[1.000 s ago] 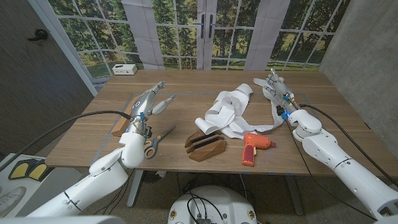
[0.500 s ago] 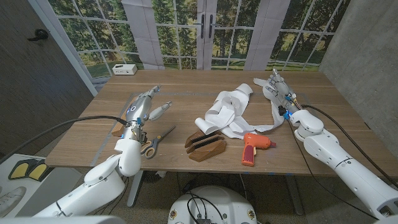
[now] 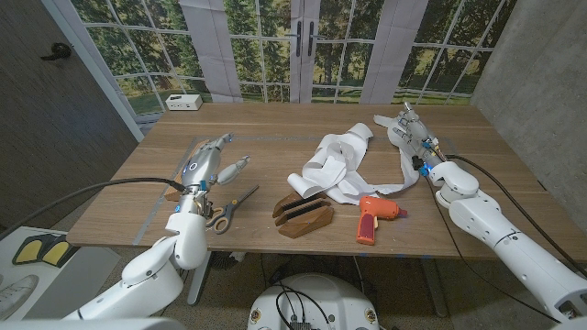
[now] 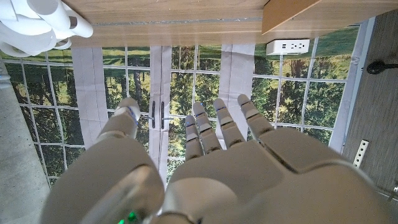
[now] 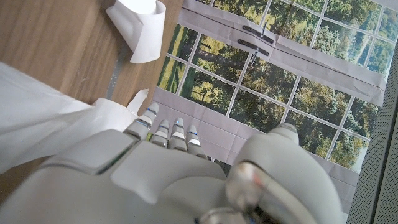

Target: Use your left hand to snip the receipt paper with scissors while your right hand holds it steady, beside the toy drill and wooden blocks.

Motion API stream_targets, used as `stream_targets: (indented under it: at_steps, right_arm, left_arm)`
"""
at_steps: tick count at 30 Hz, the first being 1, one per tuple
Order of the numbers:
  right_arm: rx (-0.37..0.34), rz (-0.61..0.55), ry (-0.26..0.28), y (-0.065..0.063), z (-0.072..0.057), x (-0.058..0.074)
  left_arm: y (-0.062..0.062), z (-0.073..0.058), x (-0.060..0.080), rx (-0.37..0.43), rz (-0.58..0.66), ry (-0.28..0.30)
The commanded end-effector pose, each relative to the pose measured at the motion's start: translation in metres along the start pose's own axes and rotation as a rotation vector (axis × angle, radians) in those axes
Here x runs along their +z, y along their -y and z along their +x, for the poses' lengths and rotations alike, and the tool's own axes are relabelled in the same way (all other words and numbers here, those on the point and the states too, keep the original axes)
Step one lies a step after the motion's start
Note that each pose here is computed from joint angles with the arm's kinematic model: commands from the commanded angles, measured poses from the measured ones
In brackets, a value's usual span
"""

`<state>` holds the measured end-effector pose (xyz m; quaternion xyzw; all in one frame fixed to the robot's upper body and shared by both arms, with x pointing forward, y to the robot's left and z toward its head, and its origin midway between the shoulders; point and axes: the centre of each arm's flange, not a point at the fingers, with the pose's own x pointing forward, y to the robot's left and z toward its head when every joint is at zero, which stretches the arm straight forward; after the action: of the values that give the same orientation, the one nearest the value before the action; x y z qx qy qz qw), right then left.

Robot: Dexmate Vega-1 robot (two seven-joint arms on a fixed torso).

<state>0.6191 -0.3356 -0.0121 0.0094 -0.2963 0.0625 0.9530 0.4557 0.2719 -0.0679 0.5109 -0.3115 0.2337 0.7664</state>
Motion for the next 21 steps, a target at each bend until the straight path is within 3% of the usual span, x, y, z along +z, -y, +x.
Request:
stream_targets:
  at_steps: [1,21]
  right_arm:
    - [-0.013,0.012,-0.004,0.009,0.0,-0.003]
    - [-0.02,0.03,-0.012,0.009,0.005,-0.009]
  left_arm:
    - [-0.001,-0.012,0.001,-0.007,0.031,-0.032]
    - [-0.005,-0.026,-0.001,-0.021,0.152,-0.129]
